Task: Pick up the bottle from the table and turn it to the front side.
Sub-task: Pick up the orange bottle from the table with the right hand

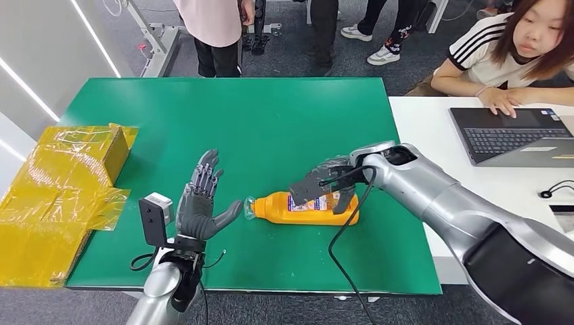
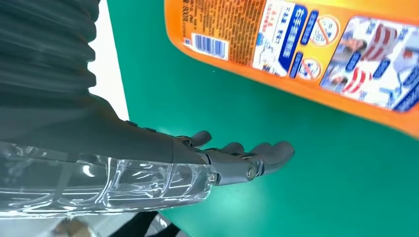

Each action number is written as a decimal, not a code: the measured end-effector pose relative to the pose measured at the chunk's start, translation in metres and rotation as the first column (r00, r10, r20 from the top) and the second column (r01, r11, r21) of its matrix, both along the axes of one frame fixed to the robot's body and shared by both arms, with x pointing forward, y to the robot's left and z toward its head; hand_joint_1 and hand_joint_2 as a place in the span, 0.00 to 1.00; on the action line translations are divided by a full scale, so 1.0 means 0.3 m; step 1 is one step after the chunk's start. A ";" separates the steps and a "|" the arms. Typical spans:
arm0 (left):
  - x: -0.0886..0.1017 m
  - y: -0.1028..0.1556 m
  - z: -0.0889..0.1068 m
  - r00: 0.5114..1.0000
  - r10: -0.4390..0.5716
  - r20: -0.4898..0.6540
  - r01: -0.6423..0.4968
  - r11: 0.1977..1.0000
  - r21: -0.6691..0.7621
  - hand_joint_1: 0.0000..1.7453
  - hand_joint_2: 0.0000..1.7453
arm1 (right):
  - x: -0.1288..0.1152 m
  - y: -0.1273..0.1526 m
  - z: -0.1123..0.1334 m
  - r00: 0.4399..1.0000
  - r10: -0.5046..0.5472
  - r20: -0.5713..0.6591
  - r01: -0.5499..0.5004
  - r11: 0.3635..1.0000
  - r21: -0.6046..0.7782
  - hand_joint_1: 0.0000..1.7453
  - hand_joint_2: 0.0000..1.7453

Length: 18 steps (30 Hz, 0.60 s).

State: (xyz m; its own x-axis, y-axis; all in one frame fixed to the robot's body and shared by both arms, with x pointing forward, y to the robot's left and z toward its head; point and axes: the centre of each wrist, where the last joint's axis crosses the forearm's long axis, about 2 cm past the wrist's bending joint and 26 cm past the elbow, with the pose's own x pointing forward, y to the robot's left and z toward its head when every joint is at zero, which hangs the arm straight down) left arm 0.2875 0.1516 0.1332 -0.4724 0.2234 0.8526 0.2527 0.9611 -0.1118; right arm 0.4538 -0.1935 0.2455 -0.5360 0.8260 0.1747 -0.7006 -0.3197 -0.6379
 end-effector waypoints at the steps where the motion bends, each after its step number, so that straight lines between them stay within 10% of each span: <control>1: 0.000 0.000 -0.001 1.000 0.000 0.000 0.000 1.000 0.000 0.00 1.00 | -0.002 0.000 -0.007 1.000 0.004 0.002 -0.004 1.000 -0.011 0.00 1.00; 18: -0.010 -0.001 -0.026 1.000 0.031 -0.003 -0.031 0.999 0.008 0.00 1.00 | -0.036 -0.014 -0.191 0.997 0.027 0.076 -0.020 0.996 -0.088 0.00 1.00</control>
